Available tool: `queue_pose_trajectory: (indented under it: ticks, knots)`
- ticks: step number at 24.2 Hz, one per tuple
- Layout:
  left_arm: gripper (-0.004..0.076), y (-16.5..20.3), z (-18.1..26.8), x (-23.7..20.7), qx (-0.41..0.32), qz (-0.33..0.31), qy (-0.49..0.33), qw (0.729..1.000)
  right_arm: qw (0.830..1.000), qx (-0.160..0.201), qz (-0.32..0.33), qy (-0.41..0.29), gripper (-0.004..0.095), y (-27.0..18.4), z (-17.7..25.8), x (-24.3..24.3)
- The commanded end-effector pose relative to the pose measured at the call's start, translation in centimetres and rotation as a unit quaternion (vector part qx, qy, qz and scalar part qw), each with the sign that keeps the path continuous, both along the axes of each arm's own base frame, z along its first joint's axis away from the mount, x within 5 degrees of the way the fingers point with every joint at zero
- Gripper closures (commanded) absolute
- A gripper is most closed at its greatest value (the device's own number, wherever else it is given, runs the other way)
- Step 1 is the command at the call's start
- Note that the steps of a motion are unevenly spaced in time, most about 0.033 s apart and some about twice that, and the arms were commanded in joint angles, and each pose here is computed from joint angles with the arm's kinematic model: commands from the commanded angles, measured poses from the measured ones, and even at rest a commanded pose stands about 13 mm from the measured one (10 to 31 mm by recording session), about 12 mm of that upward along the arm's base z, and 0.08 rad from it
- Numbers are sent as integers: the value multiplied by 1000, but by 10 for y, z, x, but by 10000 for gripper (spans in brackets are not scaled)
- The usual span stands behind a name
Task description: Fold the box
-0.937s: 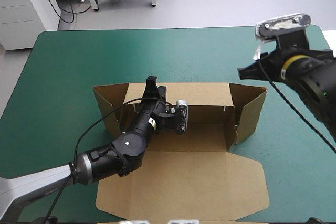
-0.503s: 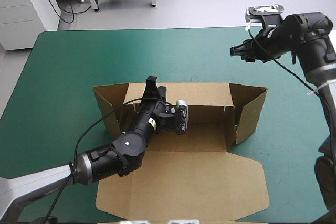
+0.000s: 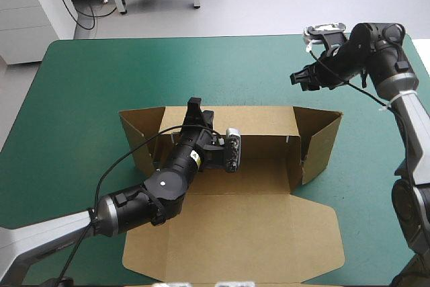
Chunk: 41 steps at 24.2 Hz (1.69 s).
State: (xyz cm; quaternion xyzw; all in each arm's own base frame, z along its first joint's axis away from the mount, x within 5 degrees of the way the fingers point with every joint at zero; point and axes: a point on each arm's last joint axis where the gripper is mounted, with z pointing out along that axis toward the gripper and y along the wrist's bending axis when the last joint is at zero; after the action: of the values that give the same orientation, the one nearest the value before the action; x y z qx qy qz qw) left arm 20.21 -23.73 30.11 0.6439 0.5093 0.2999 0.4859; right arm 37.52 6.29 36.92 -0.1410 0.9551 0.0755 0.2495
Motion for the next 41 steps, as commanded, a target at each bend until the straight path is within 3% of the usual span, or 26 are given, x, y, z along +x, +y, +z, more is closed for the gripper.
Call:
queue_pose_trajectory:
  ticks: [1, 11, 20, 28, 31, 35, 41]
  knots:
    - [731, 2, 23, -4, -22, -15, -30, 999, 1000, 4, 6, -26, 438, -4, 13, -17]
    - [731, 3, 23, -4, -22, -13, -30, 999, 999, -10, 34, 4, 438, -11, -2, -77]
    - [731, 3, 23, -4, -22, -13, -30, 999, 992, 75, 67, -71, 438, -3, -7, -137]
    - [731, 3, 23, -4, -22, -13, -30, 999, 989, 62, 102, -86, 438, -6, -23, -175]
    - [731, 3, 23, -4, -22, -13, -30, 999, 985, 74, 119, -104, 438, -3, -25, -178]
    - [731, 3, 23, -4, -22, -13, -30, 999, 979, 114, 122, -121, 438, 3, -28, -178]
    - [731, 2, 23, -4, -22, -14, -29, 999, 981, 119, 97, -114, 438, 1, -31, -177]
